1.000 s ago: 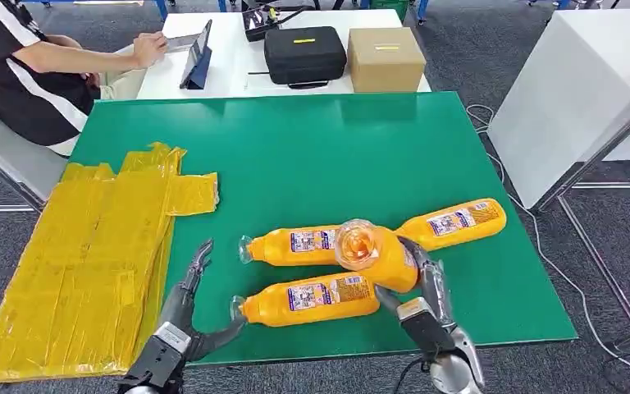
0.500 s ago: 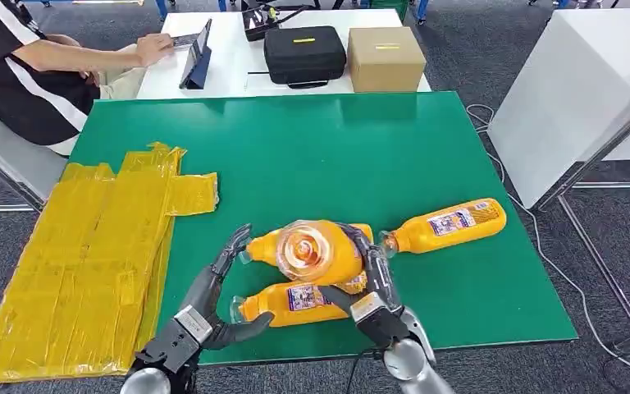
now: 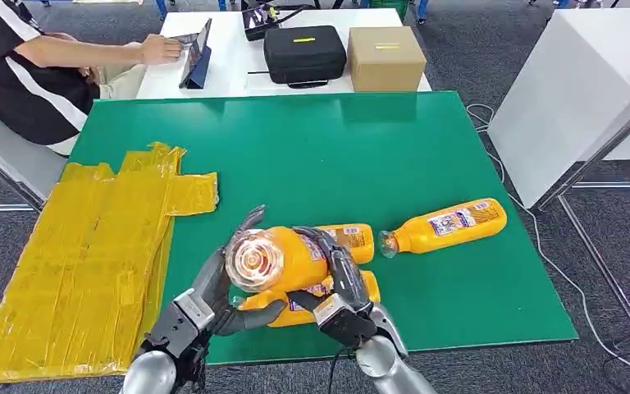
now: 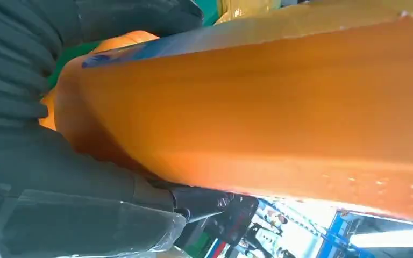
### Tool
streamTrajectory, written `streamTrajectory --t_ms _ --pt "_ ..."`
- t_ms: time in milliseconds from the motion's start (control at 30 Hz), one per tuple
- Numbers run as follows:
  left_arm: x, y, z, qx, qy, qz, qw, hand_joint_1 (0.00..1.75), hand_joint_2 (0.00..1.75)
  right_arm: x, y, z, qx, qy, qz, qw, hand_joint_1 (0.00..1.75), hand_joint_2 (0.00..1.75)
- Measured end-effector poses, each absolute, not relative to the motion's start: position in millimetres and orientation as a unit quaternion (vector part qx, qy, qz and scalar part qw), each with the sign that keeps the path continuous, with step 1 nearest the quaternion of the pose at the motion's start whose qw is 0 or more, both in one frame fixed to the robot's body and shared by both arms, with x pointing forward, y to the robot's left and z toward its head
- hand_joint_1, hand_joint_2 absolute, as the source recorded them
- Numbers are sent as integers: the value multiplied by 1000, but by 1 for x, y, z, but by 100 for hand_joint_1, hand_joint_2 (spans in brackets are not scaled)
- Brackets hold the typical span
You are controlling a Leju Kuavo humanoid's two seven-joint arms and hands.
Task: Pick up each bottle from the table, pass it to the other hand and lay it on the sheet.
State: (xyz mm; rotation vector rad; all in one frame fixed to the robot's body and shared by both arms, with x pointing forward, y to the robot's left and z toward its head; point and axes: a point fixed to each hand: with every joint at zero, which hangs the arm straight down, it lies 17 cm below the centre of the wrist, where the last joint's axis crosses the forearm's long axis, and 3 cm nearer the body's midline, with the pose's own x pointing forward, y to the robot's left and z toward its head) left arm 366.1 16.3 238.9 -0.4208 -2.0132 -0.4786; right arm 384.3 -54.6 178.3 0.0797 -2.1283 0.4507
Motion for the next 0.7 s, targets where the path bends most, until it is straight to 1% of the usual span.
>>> streamTrajectory --t_ms 233,467,700 --pt "366 8 250 -192 -830 -191 488 0 175 383 -36 167 47 -856 193 478 175 175" --pt "367 6 253 -194 -830 -190 486 0 175 384 -31 161 51 -851 196 484 175 175" --pt "373 1 262 -223 -824 -174 491 0 175 392 -23 154 48 -846 192 495 175 175"
